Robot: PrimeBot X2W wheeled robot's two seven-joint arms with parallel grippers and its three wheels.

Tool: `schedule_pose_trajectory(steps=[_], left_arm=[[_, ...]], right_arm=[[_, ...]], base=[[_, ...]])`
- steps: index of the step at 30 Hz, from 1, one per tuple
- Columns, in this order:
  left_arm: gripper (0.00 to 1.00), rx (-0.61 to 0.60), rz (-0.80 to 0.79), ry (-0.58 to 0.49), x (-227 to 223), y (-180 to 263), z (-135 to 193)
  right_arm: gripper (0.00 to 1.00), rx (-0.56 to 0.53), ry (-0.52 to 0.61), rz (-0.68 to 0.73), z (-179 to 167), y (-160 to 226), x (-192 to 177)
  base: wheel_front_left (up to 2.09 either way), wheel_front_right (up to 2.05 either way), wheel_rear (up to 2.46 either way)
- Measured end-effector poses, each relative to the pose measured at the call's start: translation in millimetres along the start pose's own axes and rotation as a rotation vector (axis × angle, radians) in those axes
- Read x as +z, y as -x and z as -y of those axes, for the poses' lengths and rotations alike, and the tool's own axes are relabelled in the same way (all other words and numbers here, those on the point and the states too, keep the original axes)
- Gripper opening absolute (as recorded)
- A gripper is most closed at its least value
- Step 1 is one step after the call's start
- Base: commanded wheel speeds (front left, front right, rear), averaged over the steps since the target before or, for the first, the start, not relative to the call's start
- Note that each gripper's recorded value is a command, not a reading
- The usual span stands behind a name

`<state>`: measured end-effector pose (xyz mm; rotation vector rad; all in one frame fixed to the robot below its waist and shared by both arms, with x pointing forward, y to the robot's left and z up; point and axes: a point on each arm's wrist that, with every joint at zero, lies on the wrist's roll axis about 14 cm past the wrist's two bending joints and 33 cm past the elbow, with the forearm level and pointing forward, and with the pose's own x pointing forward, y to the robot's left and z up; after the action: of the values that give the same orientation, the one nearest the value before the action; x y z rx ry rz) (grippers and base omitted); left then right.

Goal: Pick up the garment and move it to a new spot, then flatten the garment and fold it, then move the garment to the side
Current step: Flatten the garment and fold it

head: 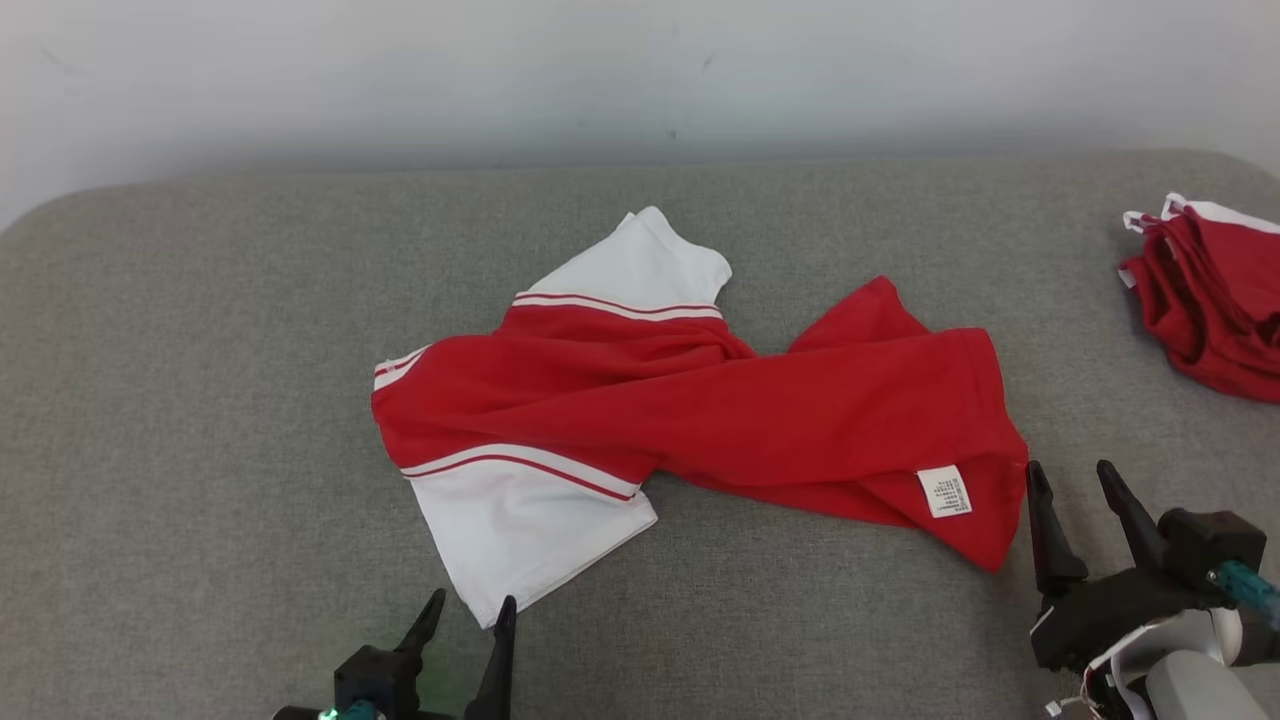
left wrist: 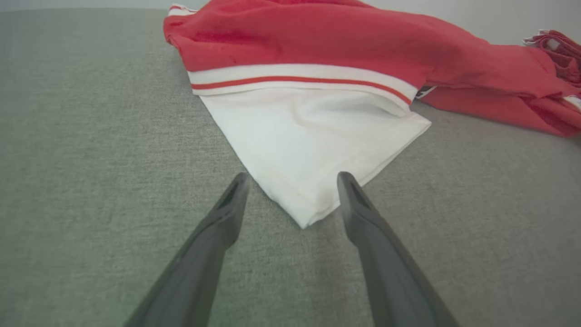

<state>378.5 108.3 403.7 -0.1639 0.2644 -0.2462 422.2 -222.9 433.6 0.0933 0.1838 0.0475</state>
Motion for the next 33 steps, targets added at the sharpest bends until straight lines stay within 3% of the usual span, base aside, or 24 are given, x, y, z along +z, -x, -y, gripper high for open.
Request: schedule_pose_trajectory(steps=[14, 15, 16, 17, 18, 19, 26, 33], left_arm=[[1.0, 0.019, -0.094, 0.041, -26.8, -5.4, -6.6], [1.0, 0.02, -0.1, 0.053, -28.9, -5.5, -6.4], [1.0, 0.017, -0.107, 0.06, -30.7, -5.9, -5.2], [0.94, 0.015, -0.109, 0.069, -31.1, -7.3, -4.4], [0.42, 0.014, -0.113, 0.074, -31.9, -8.4, -3.8], [0.0, 0.012, -0.116, 0.075, -32.6, -9.4, -4.0], [0.0, 0.009, -0.077, 0.143, -19.2, -17.0, 0.1], [0.0, 0.026, 0.112, 0.219, 34.3, -12.9, -3.9]], right_arm=[[1.0, 0.021, -0.027, -0.127, -10.8, -24.8, -31.8], [0.95, 0.023, -0.031, -0.136, -11.8, -25.5, -34.3], [0.53, 0.025, -0.033, -0.143, -12.9, -26.2, -36.1], [0.31, 0.027, -0.036, -0.147, -13.8, -26.8, -37.2], [0.18, 0.027, -0.039, -0.15, -14.2, -27.5, -38.2], [0.0, 0.027, -0.043, -0.154, -14.3, -28.1, -39.2], [0.0, 0.046, -0.052, -0.069, -19.1, -36.1, -12.3], [0.0, 0.102, -0.052, 0.026, -32.1, -14.9, 10.5]], base=[[0.0, 0.0, 0.0], [0.0, 0.0, 0.0], [0.0, 0.0, 0.0], [0.0, 0.0, 0.0], [0.0, 0.0, 0.0], [0.0, 0.0, 0.0], [0.0, 0.0, 0.0], [0.0, 0.0, 0.0]])
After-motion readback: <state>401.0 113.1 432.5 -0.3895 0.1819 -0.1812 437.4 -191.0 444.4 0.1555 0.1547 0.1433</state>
